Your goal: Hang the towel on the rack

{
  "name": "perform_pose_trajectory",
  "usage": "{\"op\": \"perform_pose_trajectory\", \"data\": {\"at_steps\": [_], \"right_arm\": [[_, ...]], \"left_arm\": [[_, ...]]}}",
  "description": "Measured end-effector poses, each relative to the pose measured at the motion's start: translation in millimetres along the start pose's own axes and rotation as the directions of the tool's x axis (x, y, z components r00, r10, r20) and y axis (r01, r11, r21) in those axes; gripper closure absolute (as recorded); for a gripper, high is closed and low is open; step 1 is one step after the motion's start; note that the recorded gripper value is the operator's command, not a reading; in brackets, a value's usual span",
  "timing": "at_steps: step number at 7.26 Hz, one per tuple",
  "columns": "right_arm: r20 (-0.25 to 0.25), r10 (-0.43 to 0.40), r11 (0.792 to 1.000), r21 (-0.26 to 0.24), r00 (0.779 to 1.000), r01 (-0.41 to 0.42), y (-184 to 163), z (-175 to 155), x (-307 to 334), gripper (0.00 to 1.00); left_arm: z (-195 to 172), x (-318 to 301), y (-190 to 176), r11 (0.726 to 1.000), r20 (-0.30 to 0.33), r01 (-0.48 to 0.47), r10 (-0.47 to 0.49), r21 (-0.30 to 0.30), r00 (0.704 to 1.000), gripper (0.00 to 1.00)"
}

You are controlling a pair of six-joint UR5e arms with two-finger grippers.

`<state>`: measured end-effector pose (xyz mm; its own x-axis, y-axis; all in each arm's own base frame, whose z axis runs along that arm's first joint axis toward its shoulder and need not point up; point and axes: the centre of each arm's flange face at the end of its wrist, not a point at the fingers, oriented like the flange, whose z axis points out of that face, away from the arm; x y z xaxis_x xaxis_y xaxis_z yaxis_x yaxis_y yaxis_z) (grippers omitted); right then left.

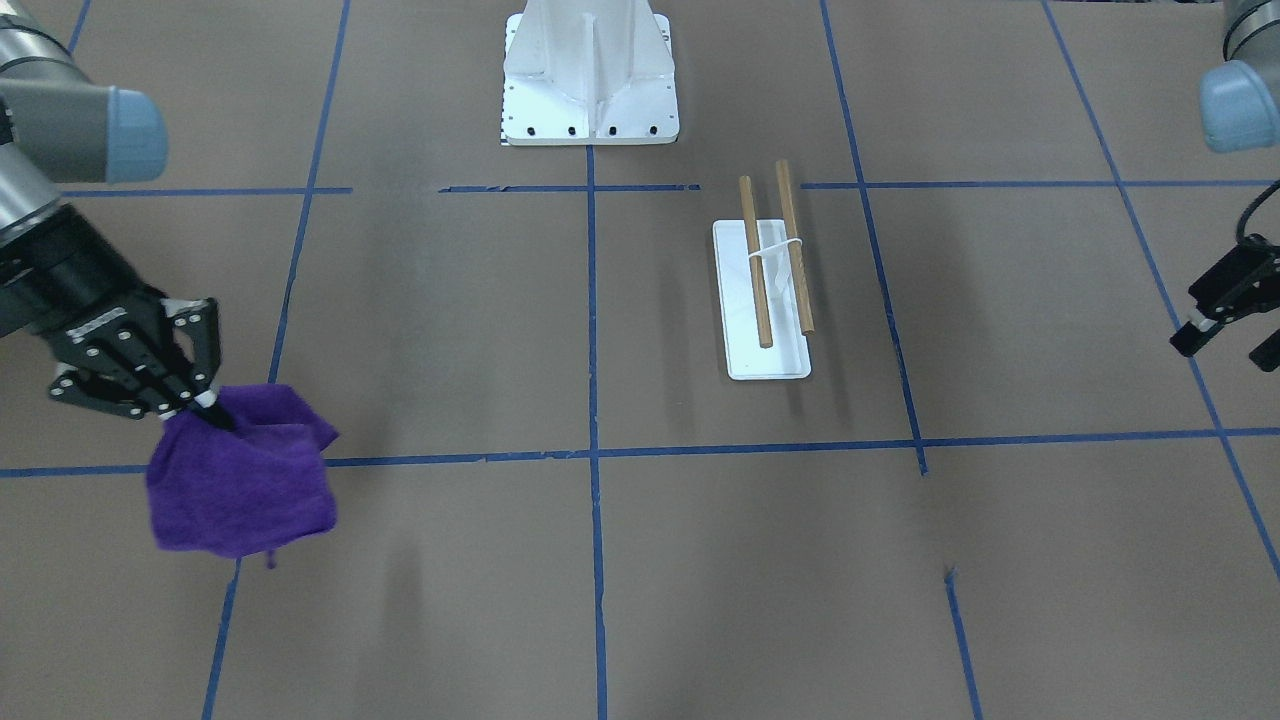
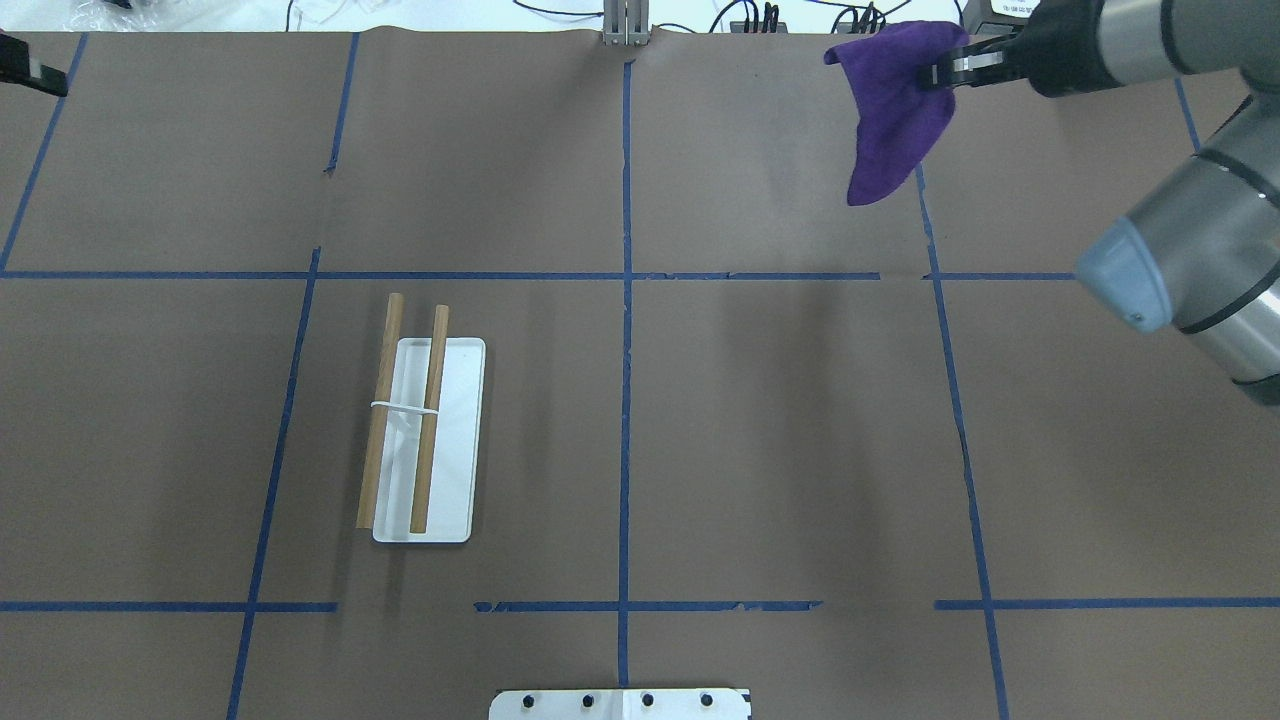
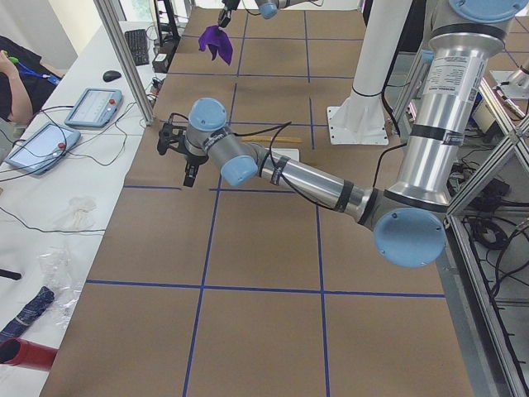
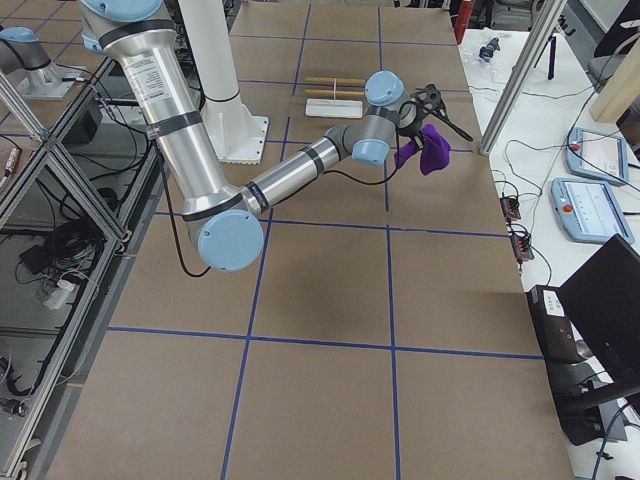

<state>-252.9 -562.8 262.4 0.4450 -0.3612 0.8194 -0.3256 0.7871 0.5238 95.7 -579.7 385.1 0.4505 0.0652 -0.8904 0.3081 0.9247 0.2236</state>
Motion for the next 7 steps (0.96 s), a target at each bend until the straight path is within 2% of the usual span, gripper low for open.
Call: {"op": "perform_pose_trajectory", "data": {"at_steps": [2, 3, 4, 5, 7], "right_arm": [[0.140, 0.081, 0.990, 0.107, 0.987, -0.096, 35.0, 24.7, -85.8, 1.00], [0.196, 0.103, 0.982, 0.138, 0.975, -0.131, 59.7, 36.2, -121.2, 1.00], [0.230, 0.109, 0.977, 0.155, 0.967, -0.147, 84.5, 47.3, -154.2, 1.00], [0.248, 0.108, 0.974, 0.165, 0.963, -0.152, 105.3, 55.4, -179.8, 1.00], [0.269, 0.106, 0.974, 0.166, 0.957, -0.154, 126.2, 58.9, -204.1, 1.00]], "left_arm": [[45.4, 86.6, 18.1, 0.998, -0.162, 0.055, -0.060, -0.032, 0.985, 0.00], [59.9, 116.5, 28.9, 0.996, -0.239, 0.087, -0.092, -0.032, 0.967, 0.00], [74.3, 152.5, 39.1, 0.986, -0.313, 0.162, -0.169, -0.049, 0.935, 0.00], [86.4, 193.1, 47.0, 0.963, -0.372, 0.254, -0.267, -0.085, 0.889, 0.00], [102.2, 268.1, 62.1, 0.904, -0.446, 0.397, -0.425, -0.159, 0.788, 0.00]]}}
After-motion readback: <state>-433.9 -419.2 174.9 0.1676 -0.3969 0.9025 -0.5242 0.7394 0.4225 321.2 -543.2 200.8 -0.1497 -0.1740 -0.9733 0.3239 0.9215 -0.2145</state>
